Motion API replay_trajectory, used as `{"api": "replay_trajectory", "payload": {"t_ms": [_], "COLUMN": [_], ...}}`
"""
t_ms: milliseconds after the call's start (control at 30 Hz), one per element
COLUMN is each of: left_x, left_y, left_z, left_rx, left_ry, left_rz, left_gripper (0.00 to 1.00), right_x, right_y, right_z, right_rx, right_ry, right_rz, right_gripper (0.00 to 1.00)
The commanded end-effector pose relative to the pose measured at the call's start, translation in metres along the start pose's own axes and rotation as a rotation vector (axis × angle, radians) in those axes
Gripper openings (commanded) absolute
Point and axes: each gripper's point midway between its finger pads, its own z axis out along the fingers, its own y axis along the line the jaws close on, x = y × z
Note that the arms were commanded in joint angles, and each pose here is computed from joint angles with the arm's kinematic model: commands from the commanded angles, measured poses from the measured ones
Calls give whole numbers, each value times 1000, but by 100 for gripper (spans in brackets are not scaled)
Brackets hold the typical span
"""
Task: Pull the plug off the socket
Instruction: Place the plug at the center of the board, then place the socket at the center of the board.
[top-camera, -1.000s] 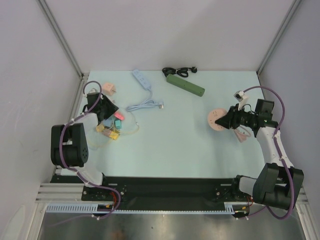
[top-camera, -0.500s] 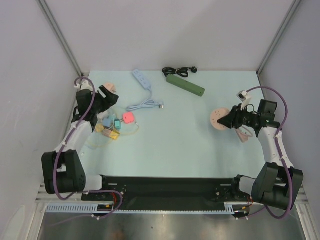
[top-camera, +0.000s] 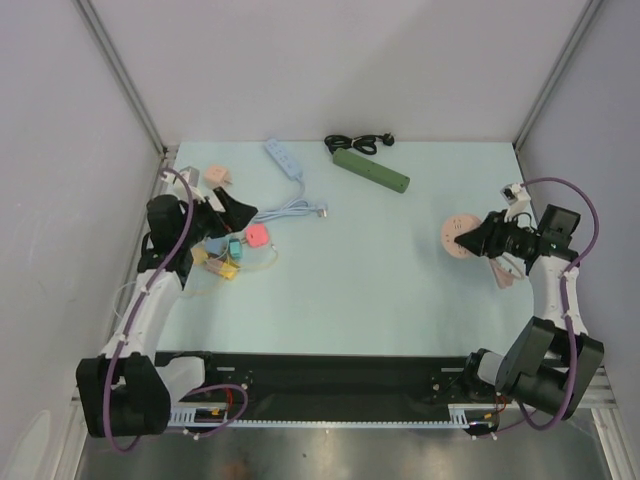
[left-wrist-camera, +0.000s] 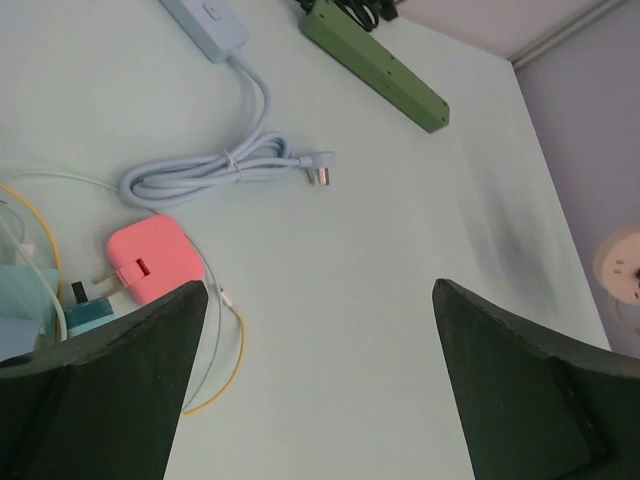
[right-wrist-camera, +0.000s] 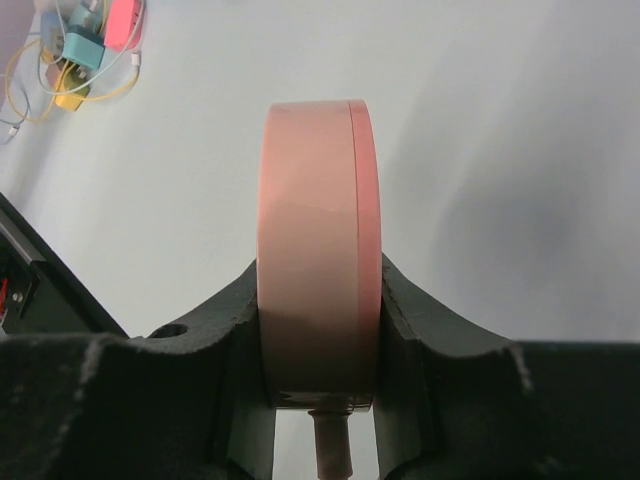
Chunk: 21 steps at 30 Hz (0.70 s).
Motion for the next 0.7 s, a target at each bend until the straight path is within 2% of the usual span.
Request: {"api": "replay_trajectory", "payload": {"t_ms": [0, 267, 467, 500, 667], "left_x": [12, 30, 41, 40, 44], "left_y": [-22, -43, -50, -51, -55], "left_z": [-15, -30, -37, -38, -39], "left_rx": [84, 128, 163, 165, 180], "left_ry": [57, 88, 99, 90, 96], "left_rz": [106, 229, 239, 252, 264], "left_gripper": [100, 100, 100, 100, 100], "right_x": [-18, -36, -39, -29, -47], "right_y": [-4, -37, -64, -71, -90], "right_z": [1, 30, 76, 89, 121], "right_rx": [-27, -57, -86, -88, -78], "right_ry": [-29, 58, 179, 218, 242], "right_rz": [-17, 87, 194, 221, 221], "right_gripper": [0, 0, 0, 0, 0]}}
